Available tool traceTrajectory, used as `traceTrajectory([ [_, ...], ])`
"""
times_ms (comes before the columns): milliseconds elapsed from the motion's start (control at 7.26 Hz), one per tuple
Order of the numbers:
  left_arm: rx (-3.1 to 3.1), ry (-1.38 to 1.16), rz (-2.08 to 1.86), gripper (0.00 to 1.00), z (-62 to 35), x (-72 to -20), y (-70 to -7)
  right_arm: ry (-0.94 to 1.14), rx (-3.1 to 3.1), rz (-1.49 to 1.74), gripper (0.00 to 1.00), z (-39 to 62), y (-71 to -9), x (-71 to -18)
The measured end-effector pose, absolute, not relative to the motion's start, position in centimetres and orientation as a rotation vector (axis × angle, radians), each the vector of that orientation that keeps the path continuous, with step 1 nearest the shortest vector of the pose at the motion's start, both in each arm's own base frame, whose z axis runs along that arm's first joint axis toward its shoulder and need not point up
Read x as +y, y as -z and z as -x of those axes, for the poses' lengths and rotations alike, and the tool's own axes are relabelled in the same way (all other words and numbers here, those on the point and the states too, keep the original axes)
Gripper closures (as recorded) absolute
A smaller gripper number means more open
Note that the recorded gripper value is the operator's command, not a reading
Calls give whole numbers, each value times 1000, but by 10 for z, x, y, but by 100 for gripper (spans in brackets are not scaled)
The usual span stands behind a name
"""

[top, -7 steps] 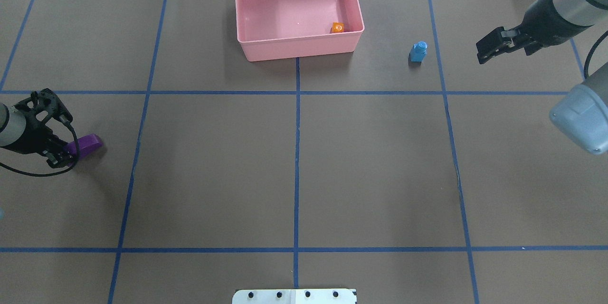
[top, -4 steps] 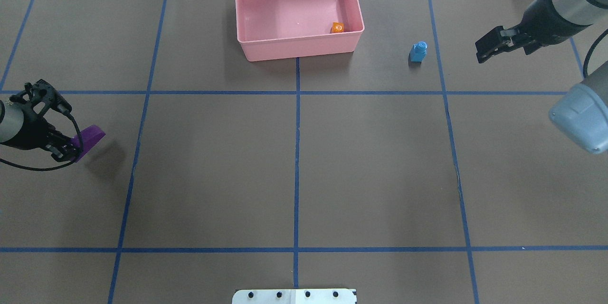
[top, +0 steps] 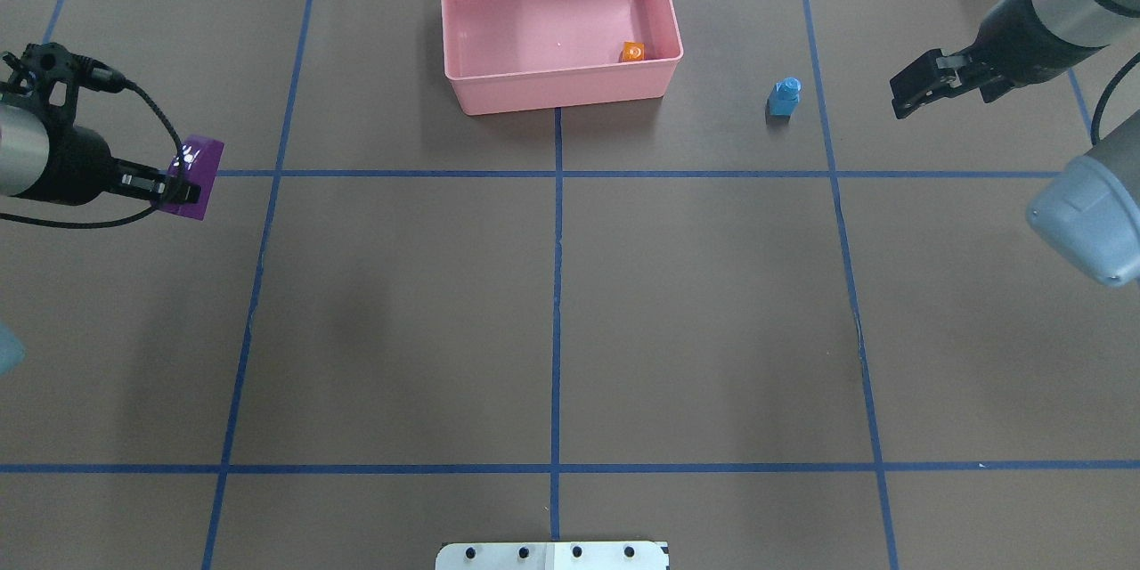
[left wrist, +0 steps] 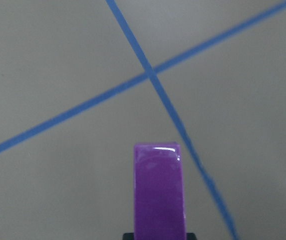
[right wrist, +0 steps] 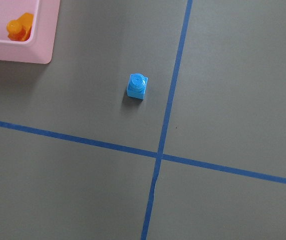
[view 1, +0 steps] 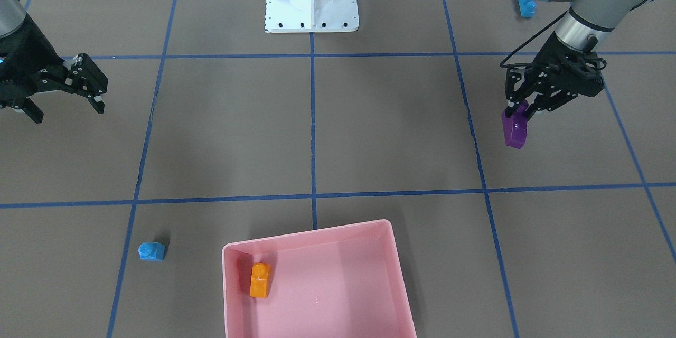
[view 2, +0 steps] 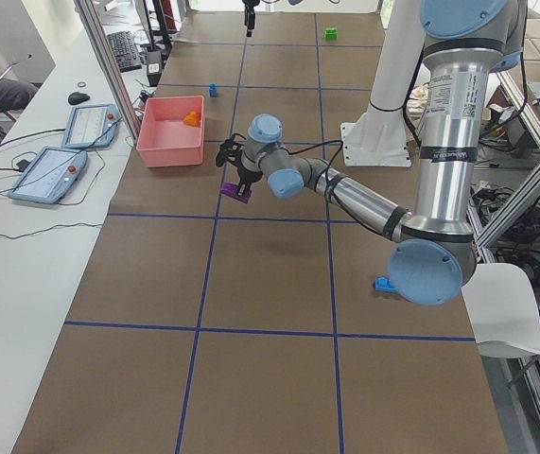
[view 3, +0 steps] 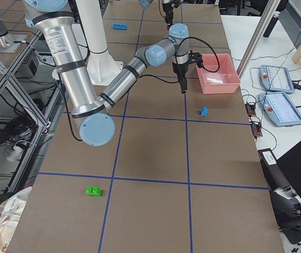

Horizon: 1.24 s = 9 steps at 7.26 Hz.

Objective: Put all blocks into box

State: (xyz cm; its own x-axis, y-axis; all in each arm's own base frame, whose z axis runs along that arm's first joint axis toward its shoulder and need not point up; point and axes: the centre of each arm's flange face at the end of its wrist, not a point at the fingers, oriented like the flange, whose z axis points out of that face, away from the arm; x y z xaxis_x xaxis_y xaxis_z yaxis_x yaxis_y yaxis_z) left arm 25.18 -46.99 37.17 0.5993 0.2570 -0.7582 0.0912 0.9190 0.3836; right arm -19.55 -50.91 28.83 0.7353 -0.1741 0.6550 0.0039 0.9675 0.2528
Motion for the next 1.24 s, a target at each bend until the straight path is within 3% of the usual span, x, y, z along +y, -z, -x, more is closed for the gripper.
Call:
traceTrajectory([
  [689,958,184,-253,100,-339,-586,-172,96,-730,-228,1,201,-296,-515],
  [1240,831,283,-209,100,-450,-695,-118,95,-722,-215,1,207,-304,-523],
])
